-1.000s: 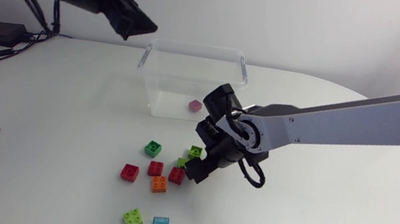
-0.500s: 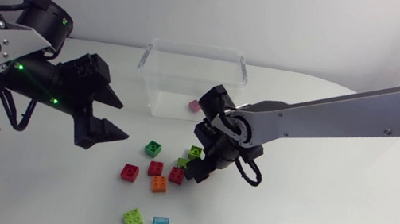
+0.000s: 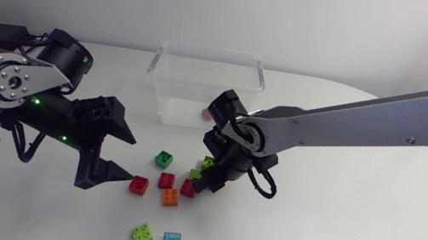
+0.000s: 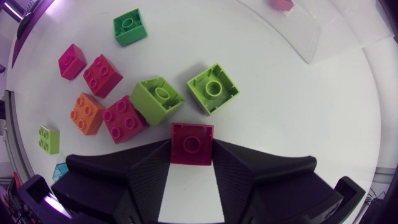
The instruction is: Place the duplo bricks in the container
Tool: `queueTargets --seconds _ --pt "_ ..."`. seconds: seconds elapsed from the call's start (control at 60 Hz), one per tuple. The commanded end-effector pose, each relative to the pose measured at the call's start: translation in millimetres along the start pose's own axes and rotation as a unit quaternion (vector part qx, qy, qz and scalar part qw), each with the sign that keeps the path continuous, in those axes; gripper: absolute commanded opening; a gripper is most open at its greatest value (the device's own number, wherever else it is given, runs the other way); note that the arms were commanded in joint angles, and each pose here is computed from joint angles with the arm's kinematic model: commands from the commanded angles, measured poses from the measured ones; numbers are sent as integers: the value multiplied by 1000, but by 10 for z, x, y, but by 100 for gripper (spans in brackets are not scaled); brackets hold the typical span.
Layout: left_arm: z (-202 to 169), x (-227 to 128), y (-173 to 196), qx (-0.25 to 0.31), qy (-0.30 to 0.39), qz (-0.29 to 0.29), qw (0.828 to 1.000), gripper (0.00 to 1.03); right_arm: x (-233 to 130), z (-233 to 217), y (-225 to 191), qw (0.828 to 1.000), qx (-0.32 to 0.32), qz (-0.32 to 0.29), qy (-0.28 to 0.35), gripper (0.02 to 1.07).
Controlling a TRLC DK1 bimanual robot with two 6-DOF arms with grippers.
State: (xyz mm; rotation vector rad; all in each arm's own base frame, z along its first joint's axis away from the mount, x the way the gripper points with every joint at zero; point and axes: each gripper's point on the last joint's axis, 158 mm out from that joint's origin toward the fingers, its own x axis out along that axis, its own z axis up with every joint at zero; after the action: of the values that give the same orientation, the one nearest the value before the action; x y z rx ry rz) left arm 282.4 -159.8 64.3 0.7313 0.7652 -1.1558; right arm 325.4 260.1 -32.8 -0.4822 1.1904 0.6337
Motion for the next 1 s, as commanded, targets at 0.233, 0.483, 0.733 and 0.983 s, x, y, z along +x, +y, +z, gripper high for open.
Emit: queueTargets --seconds 0.233,0.483,0.733,0.983 --pt "-347 357 -222 42 41 -41 997 96 -532 -99 -200 999 20 -10 -29 38" --pt "-496 556 -165 72 59 -40 995 96 -985 55 -258 997 17 -18 -73 39" --pt "-541 734 -113 90 71 -47 992 96 -1295 306 -330 993 21 -25 -116 39" --pt "-568 821 -105 95 73 -56 991 86 -1632 610 -519 985 32 -40 -162 39"
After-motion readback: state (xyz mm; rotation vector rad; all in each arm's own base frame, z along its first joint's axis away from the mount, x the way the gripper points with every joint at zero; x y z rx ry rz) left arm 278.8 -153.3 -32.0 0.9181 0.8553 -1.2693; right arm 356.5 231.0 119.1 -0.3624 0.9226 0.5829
